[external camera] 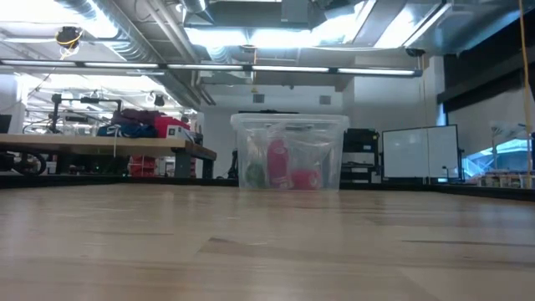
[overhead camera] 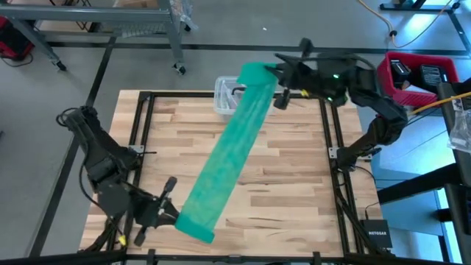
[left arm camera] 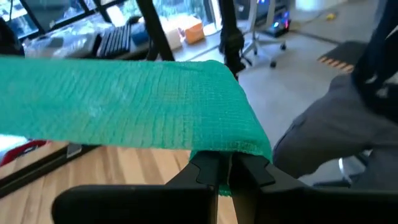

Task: Roll bandage
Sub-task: Roll the green bandage

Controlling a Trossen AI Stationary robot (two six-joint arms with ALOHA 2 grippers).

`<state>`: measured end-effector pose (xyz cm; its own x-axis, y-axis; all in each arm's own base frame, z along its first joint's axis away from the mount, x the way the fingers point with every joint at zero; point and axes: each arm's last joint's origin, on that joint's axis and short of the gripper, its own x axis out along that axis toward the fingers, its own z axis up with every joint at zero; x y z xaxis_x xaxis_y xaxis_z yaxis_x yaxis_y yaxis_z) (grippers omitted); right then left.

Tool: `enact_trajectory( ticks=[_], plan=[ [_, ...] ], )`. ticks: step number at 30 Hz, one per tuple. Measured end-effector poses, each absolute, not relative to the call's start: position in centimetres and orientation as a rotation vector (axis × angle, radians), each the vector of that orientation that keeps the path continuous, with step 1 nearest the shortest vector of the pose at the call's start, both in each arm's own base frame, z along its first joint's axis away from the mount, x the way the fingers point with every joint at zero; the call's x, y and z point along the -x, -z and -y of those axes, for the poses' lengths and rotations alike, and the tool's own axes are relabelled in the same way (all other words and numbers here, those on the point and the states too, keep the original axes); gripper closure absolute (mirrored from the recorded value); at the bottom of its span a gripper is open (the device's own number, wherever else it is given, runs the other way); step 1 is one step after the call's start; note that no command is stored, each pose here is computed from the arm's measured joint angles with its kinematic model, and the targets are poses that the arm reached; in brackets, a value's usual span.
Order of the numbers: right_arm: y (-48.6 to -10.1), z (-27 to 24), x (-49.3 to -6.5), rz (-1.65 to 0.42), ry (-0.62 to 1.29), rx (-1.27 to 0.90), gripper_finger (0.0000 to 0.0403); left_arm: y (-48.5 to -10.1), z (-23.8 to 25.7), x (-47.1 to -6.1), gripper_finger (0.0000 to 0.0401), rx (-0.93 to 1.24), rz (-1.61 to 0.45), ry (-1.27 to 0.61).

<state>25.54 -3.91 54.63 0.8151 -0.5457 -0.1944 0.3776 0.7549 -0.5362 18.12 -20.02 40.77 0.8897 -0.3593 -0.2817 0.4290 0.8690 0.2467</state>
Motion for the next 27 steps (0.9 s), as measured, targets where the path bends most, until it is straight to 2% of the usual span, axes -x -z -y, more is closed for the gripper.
enact_trajectory(
  ticks=[9,17,27],
  plan=[
    [-50.3,7.6,-27.6,-0.496,0.446,0.439,0.0403,-45.0,19.2,-17.2,0.0388,-0.294,-0.146,0.420],
    [-45.9,9.1,-29.7,-0.565,0.376,0.361,0.0403,-48.0,18.2,-16.6,0.0388,-0.357,-0.059,0.343],
    [-37.9,9.2,-31.8,-0.563,0.261,0.277,0.0403,-51.5,16.4,-16.0,0.0388,-0.384,0.037,0.188]
  ],
)
